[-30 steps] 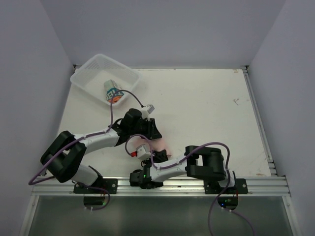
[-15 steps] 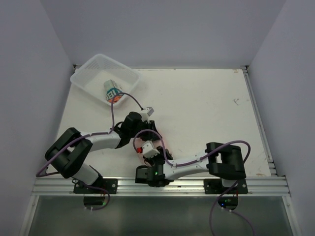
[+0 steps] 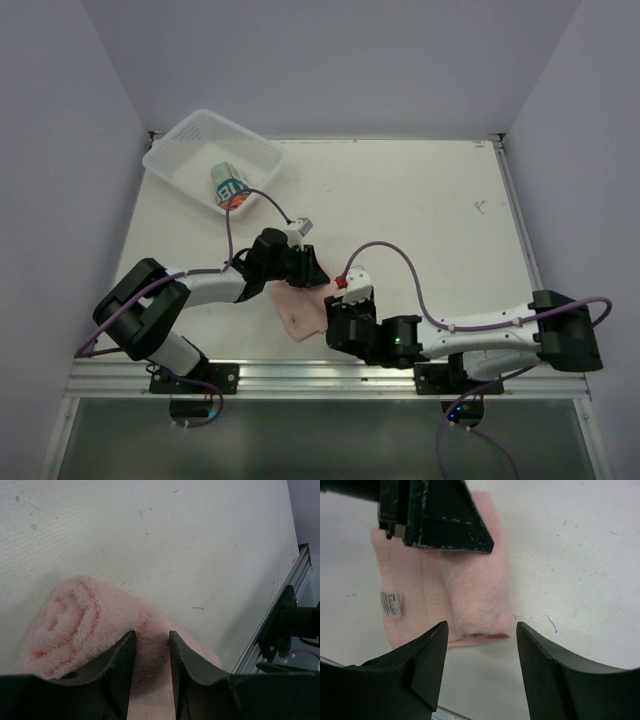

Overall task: Roll the towels
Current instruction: Roll the towel

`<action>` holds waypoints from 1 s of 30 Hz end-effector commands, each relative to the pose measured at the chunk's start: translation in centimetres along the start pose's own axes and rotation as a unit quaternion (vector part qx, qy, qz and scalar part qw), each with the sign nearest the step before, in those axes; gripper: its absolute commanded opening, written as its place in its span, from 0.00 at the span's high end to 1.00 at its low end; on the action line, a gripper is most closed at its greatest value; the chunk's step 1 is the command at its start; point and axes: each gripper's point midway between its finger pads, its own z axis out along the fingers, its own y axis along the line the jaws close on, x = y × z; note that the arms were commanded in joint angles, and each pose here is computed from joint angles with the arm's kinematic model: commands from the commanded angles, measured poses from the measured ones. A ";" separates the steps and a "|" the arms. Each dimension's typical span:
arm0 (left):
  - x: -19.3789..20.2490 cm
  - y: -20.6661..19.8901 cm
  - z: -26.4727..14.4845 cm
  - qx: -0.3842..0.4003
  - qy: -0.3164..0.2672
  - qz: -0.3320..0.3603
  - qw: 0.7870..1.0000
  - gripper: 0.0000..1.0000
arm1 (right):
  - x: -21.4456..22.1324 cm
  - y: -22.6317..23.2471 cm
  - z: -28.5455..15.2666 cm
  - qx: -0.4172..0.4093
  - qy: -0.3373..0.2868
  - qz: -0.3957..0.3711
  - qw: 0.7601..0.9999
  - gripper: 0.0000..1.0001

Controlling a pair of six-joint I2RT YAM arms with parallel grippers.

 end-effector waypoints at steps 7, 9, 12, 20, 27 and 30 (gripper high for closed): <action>2.6 1.7 -0.4 -0.031 0.031 -0.012 0.999 0.62 | -1.5 -1.0 2.2 -0.121 0.032 0.257 0.958 0.33; 2.6 1.7 -0.5 -0.030 0.030 -0.014 0.999 0.62 | -0.3 -1.0 2.6 -0.130 0.056 0.262 0.955 0.32; 2.7 1.8 -0.6 -0.031 0.031 -0.014 0.999 0.62 | 1.1 -0.7 3.5 -0.144 0.081 0.278 0.946 0.31; 3.3 2.1 -0.8 -0.036 0.033 -0.020 0.999 0.62 | 3.3 0.9 4.8 -0.162 0.110 0.294 0.936 0.32; 2.8 1.9 -0.8 -0.035 0.026 -0.020 0.999 0.62 | 3.7 1.1 4.9 -0.170 0.112 0.292 0.935 0.67; 1.5 1.3 -0.5 -0.033 0.017 -0.011 0.999 0.62 | 3.3 1.1 4.8 -0.173 0.107 0.279 0.938 0.82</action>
